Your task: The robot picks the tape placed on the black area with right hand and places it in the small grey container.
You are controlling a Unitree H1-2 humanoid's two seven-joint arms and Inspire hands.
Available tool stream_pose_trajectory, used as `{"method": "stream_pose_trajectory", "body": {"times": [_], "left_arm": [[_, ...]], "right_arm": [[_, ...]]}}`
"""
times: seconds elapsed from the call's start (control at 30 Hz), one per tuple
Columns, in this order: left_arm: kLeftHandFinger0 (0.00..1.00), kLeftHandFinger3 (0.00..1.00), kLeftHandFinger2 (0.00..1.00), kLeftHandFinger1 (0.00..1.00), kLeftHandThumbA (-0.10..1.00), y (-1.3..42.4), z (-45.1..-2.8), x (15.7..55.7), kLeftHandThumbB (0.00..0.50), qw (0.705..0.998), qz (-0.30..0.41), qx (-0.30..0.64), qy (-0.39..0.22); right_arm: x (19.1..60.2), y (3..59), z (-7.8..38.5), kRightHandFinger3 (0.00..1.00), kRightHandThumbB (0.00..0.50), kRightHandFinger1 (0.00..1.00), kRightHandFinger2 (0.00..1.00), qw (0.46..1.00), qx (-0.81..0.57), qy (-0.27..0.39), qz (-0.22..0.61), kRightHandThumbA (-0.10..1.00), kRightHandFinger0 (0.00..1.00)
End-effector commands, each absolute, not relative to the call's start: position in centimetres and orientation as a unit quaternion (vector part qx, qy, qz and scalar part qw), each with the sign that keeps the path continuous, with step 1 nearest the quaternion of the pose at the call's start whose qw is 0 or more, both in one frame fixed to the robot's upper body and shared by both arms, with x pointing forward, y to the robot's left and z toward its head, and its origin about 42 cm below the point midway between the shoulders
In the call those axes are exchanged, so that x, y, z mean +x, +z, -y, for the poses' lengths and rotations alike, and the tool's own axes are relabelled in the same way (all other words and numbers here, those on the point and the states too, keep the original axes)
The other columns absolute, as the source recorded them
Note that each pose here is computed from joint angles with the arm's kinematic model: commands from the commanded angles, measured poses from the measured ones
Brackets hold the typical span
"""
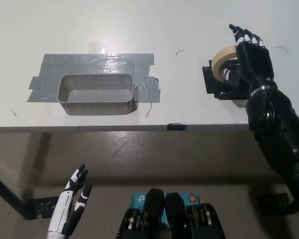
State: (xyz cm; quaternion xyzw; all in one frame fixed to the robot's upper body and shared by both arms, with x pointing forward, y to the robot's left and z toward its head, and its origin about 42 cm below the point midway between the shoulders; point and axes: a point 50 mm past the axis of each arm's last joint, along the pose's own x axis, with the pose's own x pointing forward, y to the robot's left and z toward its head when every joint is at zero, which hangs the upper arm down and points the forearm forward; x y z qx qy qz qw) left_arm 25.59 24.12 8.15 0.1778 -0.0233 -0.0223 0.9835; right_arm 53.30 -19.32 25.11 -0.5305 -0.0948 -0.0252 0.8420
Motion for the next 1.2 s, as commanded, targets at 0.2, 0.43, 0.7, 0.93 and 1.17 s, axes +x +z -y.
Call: {"method": "stream_pose_trajectory", "body": {"times": [0.2, 0.43, 0.7, 0.93, 1.17], "left_arm": [[1.00, 1.00, 1.00, 1.00, 0.98, 9.4, -24.1, 25.9, 0.115, 0.982, 0.065, 0.175, -0.027], [1.00, 1.00, 1.00, 1.00, 0.99, 9.5, -24.2, 25.9, 0.112, 0.983, 0.064, 0.172, -0.029], [1.00, 1.00, 1.00, 1.00, 1.00, 9.7, -24.2, 26.1, 0.106, 0.982, 0.069, 0.174, -0.032], [1.00, 1.00, 1.00, 1.00, 1.00, 9.7, -24.1, 25.9, 0.125, 0.982, 0.071, 0.170, -0.035], [1.00, 1.00, 1.00, 1.00, 1.00, 9.9, -24.3, 26.5, 0.130, 0.981, 0.078, 0.175, -0.036]], "right_arm": [[55.8, 29.5, 19.1, 1.00, 0.477, 1.00, 1.00, 0.823, -0.551, -0.058, 0.127, 0.58, 1.00], [56.5, 29.9, 19.6, 1.00, 0.474, 1.00, 1.00, 0.804, -0.581, -0.055, 0.115, 0.55, 1.00], [57.6, 29.8, 21.0, 1.00, 0.496, 1.00, 1.00, 0.778, -0.626, -0.020, 0.051, 0.49, 1.00], [58.2, 30.1, 22.8, 0.44, 0.253, 0.01, 0.27, 0.732, -0.660, -0.124, 0.113, -0.10, 0.00], [58.3, 32.0, 22.3, 0.29, 0.259, 0.18, 0.77, 0.730, -0.643, -0.148, 0.179, -0.10, 0.00]]}}
